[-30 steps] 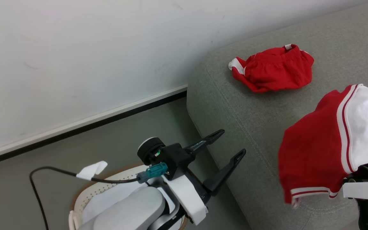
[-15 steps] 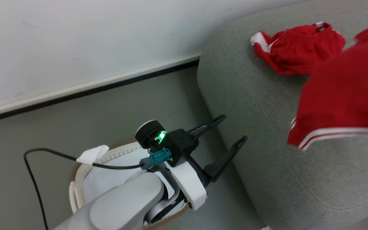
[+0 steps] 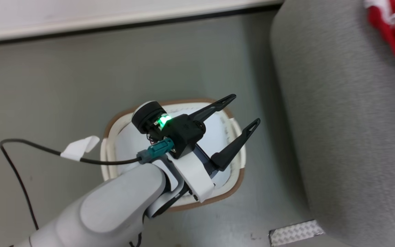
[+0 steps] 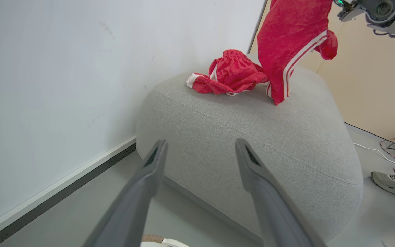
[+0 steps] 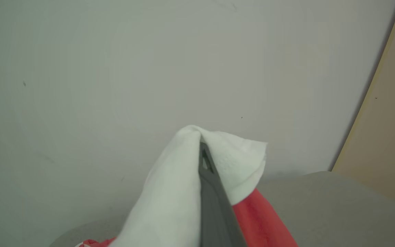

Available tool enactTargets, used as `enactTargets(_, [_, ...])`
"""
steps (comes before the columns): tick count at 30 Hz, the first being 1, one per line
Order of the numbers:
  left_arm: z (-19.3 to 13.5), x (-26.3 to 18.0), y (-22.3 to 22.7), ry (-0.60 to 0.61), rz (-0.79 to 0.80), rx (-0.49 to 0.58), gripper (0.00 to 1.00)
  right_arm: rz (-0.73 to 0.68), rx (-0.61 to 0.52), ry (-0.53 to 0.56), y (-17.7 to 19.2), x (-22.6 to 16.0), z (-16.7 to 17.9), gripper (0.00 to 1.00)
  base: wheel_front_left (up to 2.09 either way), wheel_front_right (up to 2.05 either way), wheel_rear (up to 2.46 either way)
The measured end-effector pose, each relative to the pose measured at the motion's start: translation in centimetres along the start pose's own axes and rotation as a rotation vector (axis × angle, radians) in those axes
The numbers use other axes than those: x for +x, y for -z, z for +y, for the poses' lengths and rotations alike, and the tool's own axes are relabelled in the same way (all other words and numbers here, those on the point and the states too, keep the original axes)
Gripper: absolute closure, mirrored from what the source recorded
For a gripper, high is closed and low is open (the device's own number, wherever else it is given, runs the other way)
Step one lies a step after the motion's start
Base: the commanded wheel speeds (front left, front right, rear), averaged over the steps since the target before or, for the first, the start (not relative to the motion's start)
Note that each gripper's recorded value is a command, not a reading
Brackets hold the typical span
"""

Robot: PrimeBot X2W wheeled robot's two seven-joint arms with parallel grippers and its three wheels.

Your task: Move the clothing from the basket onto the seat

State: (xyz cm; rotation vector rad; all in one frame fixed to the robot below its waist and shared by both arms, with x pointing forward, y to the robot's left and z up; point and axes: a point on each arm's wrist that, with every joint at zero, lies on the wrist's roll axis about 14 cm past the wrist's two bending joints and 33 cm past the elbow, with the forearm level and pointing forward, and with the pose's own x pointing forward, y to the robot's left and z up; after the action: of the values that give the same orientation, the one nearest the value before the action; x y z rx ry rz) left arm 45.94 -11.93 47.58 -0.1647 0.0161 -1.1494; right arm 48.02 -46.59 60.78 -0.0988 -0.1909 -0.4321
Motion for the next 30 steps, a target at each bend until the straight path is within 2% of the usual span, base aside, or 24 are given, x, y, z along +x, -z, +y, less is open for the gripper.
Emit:
enactTargets(6, [2.7, -1.8, 3.3, -0.072, 0.051, -0.045, 0.00, 0.309, -0.069, -0.056, 11.1, 0.9, 3.2, 1.00, 0.00, 0.00, 0.00])
enactTargets(8, [3.3, -2.3, 4.0, -0.090, 0.060, -0.053, 0.00, 0.387, -0.086, -0.078, 13.8, 0.5, 4.2, 0.92, 0.00, 0.00, 0.00])
enactTargets(11, [3.8, -2.8, 4.4, -0.109, 0.073, -0.054, 0.00, 0.501, -0.108, -0.098, 16.8, -0.4, 4.9, 0.89, 0.00, 0.00, 0.00])
enactTargets(14, [3.7, -2.8, 4.1, -0.111, 0.071, -0.029, 0.00, 0.636, -0.119, -0.097, 18.8, -2.3, 4.4, 0.76, 0.00, 0.00, 0.00])
enactTargets(17, [3.5, -2.6, 3.4, -0.112, 0.060, -0.021, 0.00, 0.713, -0.129, -0.094, 19.1, -3.6, 3.6, 0.65, 0.00, 0.00, 0.00])
enactTargets(19, [3.3, -2.5, 3.0, -0.111, 0.054, -0.017, 0.00, 0.745, -0.135, -0.102, 19.0, -4.2, 3.5, 0.47, 0.00, 0.00, 0.00])
enactTargets(20, [3.1, -2.4, 2.8, -0.110, 0.053, -0.019, 0.00, 0.750, -0.133, -0.107, 18.8, -4.4, 3.5, 0.00, 0.00, 0.00, 0.00])
enactTargets(26, [2.1, -2.3, 1.4, -0.107, 0.041, -0.005, 0.00, 0.818, -0.106, -0.137, 17.6, -6.2, 3.7, 0.00, 0.00, 0.00, 0.00])
enactTargets(30, [1.0, -2.7, 0.1, -0.122, 0.026, -0.011, 0.00, 0.918, -0.120, -0.153, 16.6, -8.7, 2.7, 0.00, 0.00, 0.00, 0.00])
